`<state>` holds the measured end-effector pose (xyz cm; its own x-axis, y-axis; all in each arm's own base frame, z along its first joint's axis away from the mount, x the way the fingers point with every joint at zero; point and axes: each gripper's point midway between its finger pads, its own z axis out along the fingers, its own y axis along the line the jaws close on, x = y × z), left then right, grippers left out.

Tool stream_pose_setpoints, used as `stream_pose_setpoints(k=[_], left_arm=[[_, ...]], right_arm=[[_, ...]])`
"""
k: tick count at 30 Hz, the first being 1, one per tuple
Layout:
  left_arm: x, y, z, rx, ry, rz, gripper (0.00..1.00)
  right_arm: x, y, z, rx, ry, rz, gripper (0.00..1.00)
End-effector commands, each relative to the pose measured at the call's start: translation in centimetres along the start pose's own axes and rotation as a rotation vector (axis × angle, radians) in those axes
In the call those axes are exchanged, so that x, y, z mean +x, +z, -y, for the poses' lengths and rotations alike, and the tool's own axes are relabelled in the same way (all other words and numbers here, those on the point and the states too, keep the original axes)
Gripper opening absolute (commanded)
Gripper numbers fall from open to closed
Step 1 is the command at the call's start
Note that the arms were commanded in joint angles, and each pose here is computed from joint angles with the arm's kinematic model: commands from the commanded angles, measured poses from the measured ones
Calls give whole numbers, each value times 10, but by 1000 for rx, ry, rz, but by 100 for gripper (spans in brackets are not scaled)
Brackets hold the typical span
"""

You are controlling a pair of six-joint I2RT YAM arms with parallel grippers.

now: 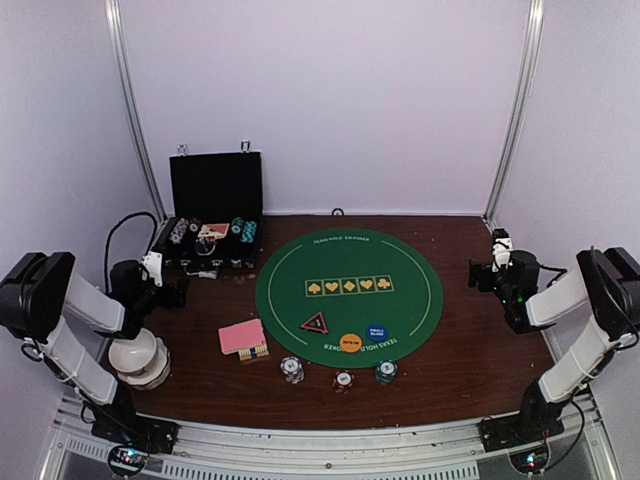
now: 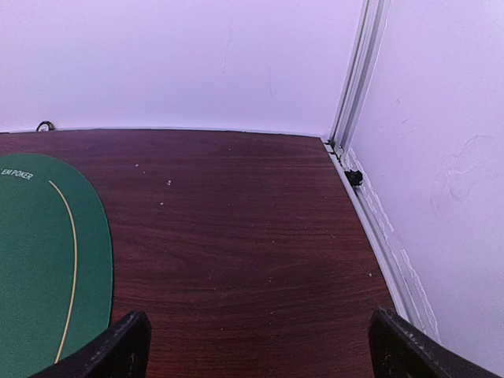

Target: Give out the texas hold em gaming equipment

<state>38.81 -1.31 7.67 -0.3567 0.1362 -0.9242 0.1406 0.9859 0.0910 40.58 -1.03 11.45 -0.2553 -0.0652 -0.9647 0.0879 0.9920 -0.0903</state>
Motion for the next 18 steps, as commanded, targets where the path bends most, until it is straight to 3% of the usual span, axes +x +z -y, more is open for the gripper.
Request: stream_pose_setpoints(k=[1, 10, 14, 18], left_arm=[[-13, 0, 1, 7, 2, 50, 98], [-15, 0, 1, 9, 2, 54, 98], [-27, 0, 4, 38, 3, 32, 98], [-42, 1, 7, 82, 23, -55, 98]], right_arm=[[-7, 1, 3, 7, -4, 20, 99], [-7, 1, 6, 28, 3, 18, 99], [-30, -6, 37, 207, 52, -17, 100], [-60, -17, 37, 186, 86, -18, 99]])
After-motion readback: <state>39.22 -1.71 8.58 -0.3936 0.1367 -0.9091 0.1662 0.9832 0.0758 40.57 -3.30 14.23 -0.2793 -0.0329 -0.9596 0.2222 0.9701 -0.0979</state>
